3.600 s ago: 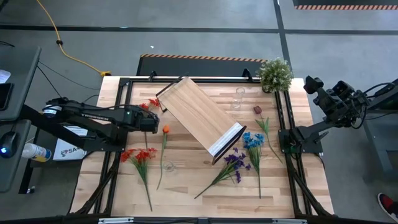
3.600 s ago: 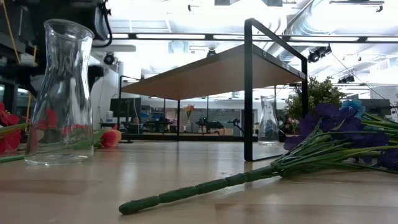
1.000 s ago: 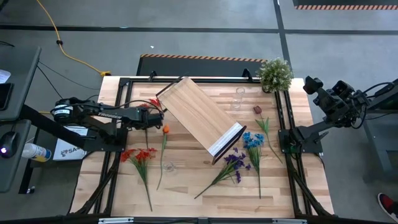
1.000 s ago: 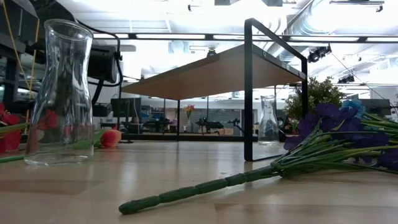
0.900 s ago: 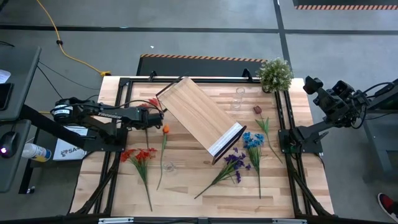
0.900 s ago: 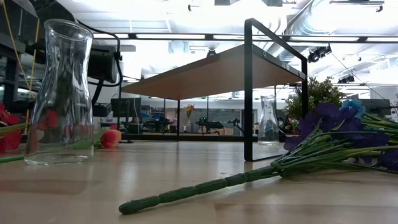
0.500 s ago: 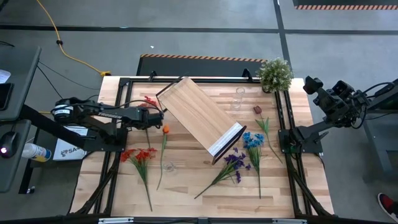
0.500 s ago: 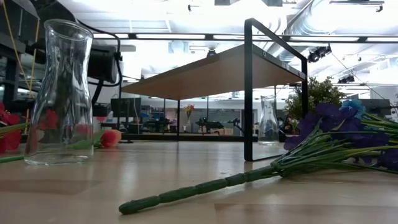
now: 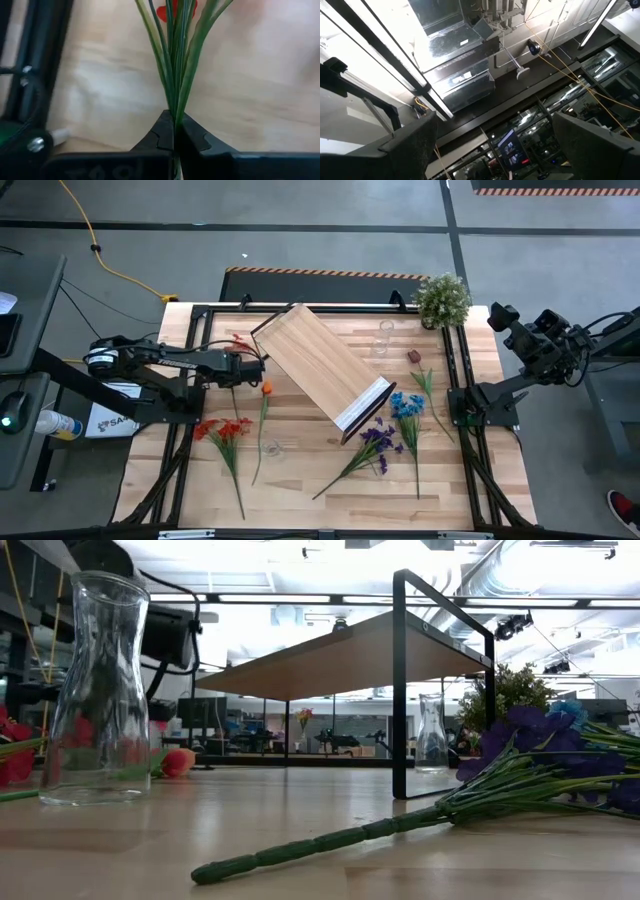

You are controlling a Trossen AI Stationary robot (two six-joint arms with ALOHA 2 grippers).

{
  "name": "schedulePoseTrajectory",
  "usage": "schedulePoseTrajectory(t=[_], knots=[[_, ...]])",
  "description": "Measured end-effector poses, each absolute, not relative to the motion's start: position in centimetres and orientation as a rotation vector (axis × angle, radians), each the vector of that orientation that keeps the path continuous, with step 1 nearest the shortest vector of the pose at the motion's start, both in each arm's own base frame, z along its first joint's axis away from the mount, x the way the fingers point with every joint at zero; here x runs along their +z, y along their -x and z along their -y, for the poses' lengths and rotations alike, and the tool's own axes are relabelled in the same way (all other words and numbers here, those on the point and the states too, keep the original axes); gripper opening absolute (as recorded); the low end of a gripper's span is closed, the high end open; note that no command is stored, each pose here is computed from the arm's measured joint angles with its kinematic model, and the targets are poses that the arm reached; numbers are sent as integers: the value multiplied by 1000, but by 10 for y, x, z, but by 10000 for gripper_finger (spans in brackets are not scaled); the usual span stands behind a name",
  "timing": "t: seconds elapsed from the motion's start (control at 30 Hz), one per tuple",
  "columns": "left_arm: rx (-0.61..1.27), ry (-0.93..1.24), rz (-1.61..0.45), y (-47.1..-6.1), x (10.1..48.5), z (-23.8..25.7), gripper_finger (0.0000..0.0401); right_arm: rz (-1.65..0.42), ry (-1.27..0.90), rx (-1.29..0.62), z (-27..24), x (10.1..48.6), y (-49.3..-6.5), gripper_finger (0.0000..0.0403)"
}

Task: Pick and place flowers into a vace then onto a shelf
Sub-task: Put the top orange flowers into the bottom transparent vase

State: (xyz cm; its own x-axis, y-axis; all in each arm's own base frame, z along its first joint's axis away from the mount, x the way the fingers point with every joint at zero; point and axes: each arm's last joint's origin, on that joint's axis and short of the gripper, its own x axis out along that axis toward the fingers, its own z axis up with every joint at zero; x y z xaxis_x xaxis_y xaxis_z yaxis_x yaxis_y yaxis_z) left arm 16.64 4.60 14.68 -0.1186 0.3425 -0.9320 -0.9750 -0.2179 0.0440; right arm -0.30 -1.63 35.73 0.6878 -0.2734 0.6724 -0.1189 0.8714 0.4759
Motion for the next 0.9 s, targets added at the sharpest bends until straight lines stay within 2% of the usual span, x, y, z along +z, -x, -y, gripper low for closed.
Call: schedulePoseTrajectory(t=[0.43, 0.9], knots=[[1578, 980, -799, -159, 188, -47, 37, 817, -521, -90, 16, 357, 3, 381], [1615, 875, -736, -155, 267, -49, 37, 817, -520, -90, 16, 357, 3, 381]])
